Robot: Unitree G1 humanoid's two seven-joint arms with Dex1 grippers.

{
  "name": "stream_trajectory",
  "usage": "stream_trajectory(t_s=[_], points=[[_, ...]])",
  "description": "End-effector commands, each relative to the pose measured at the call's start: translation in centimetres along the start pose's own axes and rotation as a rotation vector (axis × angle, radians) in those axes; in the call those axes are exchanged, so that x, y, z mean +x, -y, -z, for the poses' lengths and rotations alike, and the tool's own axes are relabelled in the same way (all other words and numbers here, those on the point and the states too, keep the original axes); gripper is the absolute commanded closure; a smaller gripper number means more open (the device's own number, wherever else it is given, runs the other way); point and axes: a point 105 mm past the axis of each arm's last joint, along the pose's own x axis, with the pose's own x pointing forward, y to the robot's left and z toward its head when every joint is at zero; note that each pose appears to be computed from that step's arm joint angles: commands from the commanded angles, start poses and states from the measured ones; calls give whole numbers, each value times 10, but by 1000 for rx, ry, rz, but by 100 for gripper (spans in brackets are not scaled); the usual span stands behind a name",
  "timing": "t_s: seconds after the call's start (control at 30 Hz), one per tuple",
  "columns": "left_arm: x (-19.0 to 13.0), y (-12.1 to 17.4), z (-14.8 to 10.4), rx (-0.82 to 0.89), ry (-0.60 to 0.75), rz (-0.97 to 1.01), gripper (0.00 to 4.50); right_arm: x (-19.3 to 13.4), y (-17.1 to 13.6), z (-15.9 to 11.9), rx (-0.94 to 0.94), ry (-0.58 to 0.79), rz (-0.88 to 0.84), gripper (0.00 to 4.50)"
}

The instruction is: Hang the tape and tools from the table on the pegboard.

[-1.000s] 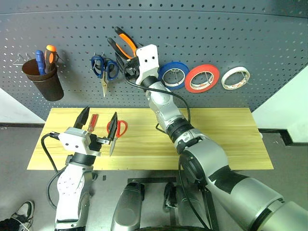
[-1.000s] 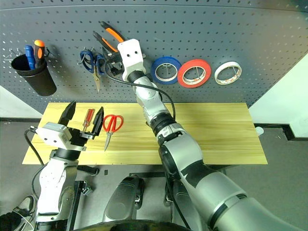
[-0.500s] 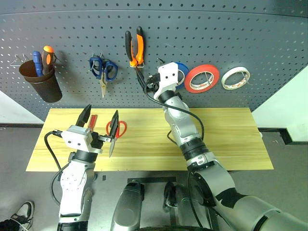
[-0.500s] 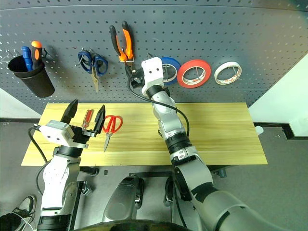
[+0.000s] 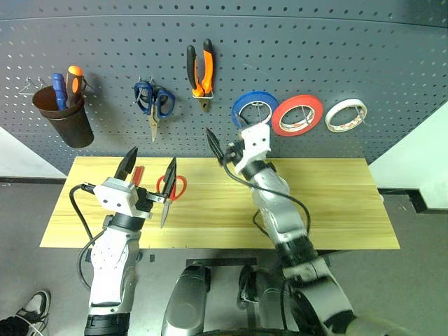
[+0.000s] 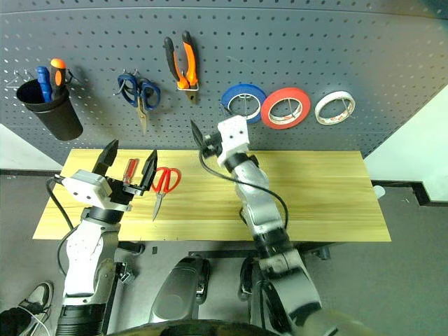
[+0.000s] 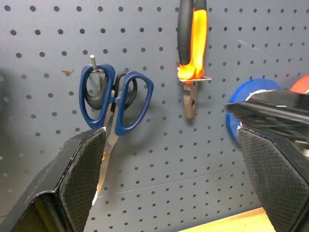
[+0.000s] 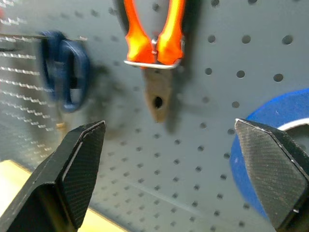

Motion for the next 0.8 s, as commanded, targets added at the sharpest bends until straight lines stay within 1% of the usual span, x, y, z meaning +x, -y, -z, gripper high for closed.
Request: stream_trajectory(t_s=[0.03, 0.17, 0.23, 0.27, 0.3, 0.37, 0.43, 0.47, 0.53, 0.57, 0.63, 0.8], points=[[-3, -3, -6, 18, 26, 0, 0, -28, -12, -31, 9, 58, -77, 3], [-6, -4, -1, -5, -4, -1, 0, -60, -7, -29, -14, -13, -64, 3], [-9, -5, 5, -9, -48, -4, 0, -72, 0, -23, -25, -67, -35, 3], [-12, -5, 11, -23, -91, -9, 0, -80, 4, -17, -30, -102, -19, 3], [-16, -6, 18, -30, -145, -11, 0, -87, 8, -12, -31, -137, -7, 3], [-28, -4, 46, -80, -371, 20, 0, -101, 14, -1, -19, -212, 2, 3], [-35, -2, 66, -114, -536, 38, 0, -114, 16, 17, 26, -332, -25, 3], [-35, 2, 72, -124, -603, 65, 0, -122, 15, 24, 40, -385, -58, 3], [-31, 7, 81, -95, -675, 110, 0, -130, 15, 34, 70, -457, -102, 3], [-31, 6, 89, -83, -720, 91, 0, -131, 17, 36, 72, -471, -116, 3], [-32, 10, 104, -123, -830, 83, 0, -130, 25, 35, 61, -476, -108, 3], [-16, 3, 114, -125, -897, -26, 0, -124, 32, 34, 32, -469, -103, 3]])
